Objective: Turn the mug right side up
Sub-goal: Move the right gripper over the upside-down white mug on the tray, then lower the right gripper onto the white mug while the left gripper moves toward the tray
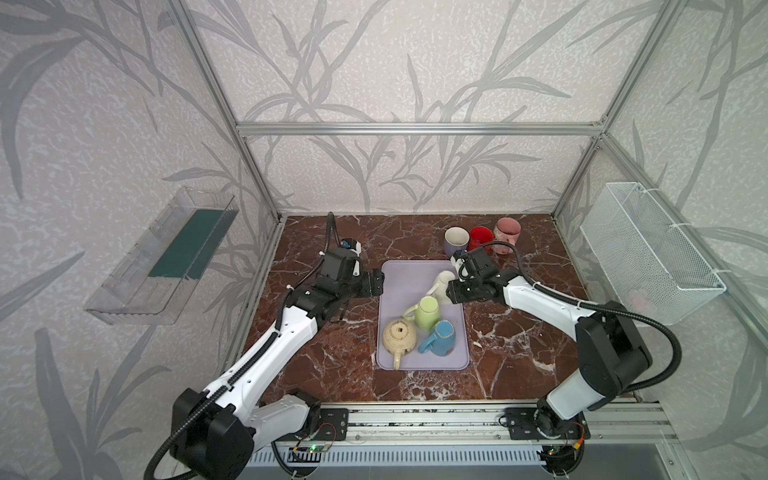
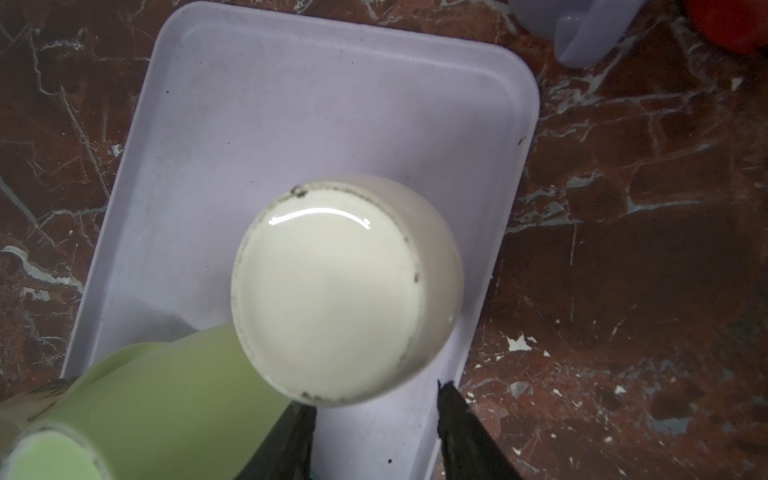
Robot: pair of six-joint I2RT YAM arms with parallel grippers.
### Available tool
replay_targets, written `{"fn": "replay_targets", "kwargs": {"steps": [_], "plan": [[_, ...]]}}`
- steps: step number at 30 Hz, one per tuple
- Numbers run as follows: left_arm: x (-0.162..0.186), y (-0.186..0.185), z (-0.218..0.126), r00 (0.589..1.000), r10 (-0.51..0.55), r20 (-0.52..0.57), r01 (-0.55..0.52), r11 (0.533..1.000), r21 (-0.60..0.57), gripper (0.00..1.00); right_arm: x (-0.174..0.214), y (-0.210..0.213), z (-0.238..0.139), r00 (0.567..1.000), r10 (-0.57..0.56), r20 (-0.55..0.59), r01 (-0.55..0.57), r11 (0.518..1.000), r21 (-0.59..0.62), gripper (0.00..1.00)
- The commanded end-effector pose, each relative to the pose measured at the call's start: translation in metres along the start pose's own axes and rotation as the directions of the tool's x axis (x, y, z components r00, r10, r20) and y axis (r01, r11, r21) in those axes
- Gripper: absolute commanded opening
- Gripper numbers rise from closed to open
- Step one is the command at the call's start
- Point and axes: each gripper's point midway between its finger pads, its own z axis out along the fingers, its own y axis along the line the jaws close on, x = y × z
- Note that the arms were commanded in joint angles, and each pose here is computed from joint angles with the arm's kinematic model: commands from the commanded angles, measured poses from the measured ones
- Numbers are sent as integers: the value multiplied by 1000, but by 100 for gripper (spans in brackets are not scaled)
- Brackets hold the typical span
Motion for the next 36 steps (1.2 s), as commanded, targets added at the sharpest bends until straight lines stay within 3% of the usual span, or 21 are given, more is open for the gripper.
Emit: {"fn": "replay_targets", "kwargs": {"steps": [1,25,30,36], "plan": [[-2,2,0,1000,2,6,-2,1000,-7,95,-14,2,2,1000,-3,21,3,1000,10,48],[8,2,16,998,12,-54,-12,1000,-9,91,-46,-13,33,1000,25,15,-26,999,39,48],[13,-1,31,992,18,-124,-18,1000,-1,75,-43,-16,28,999,27,20,-28,999,44,48],[10,-16,54,971,13,-240,-8,1000,21,48,-36,-20,18,999,31,38,-32,998,48,48]]}}
